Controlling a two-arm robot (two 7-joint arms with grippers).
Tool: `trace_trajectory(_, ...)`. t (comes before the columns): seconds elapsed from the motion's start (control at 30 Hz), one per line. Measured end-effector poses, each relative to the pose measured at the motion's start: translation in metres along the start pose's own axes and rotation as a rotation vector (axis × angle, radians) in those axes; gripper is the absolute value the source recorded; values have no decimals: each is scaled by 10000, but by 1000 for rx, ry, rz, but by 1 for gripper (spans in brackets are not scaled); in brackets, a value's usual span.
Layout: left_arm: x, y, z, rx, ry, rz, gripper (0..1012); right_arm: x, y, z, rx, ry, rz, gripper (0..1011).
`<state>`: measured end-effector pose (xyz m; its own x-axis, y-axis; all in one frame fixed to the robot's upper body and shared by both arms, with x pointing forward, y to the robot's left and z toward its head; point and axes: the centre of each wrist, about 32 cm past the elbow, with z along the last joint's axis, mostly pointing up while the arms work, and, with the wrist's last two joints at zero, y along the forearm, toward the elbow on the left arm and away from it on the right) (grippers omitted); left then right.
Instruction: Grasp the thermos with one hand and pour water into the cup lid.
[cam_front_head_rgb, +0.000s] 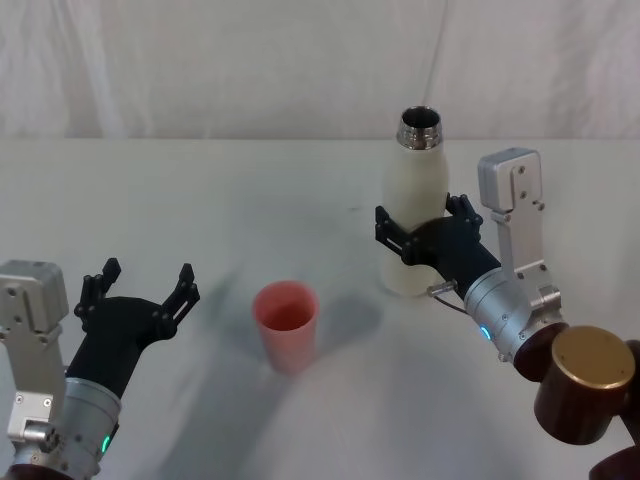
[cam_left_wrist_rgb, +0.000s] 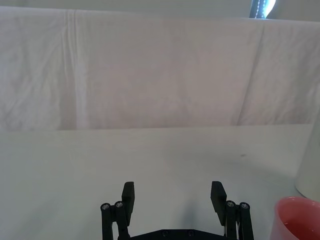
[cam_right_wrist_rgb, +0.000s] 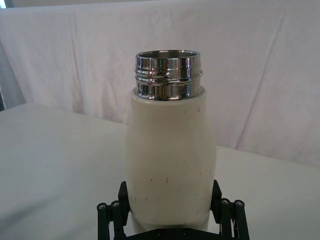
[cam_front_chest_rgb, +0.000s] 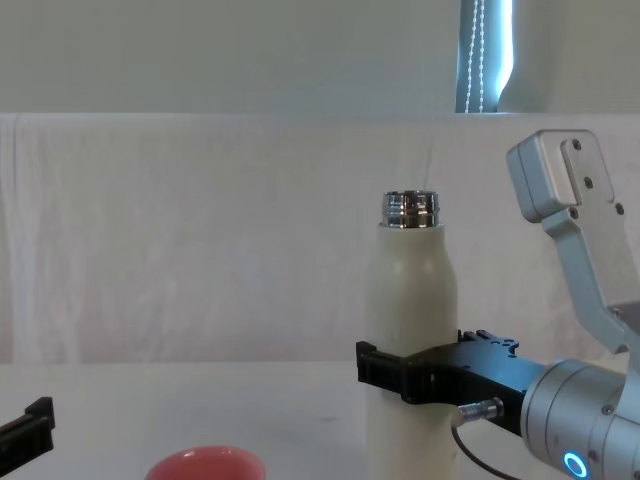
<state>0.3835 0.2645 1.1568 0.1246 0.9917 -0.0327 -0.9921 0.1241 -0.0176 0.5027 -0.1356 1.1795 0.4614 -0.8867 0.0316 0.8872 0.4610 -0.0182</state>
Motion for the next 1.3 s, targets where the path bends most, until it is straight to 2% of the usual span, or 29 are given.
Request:
trace_trajectory(0.87,0,0,0,0,0,0,1001,-55,93,-57,-8,18,-12,950)
trace_trajectory(1.3,0,0,0,0,0,0,1001,-48,96,-75,-10,21,-16,971)
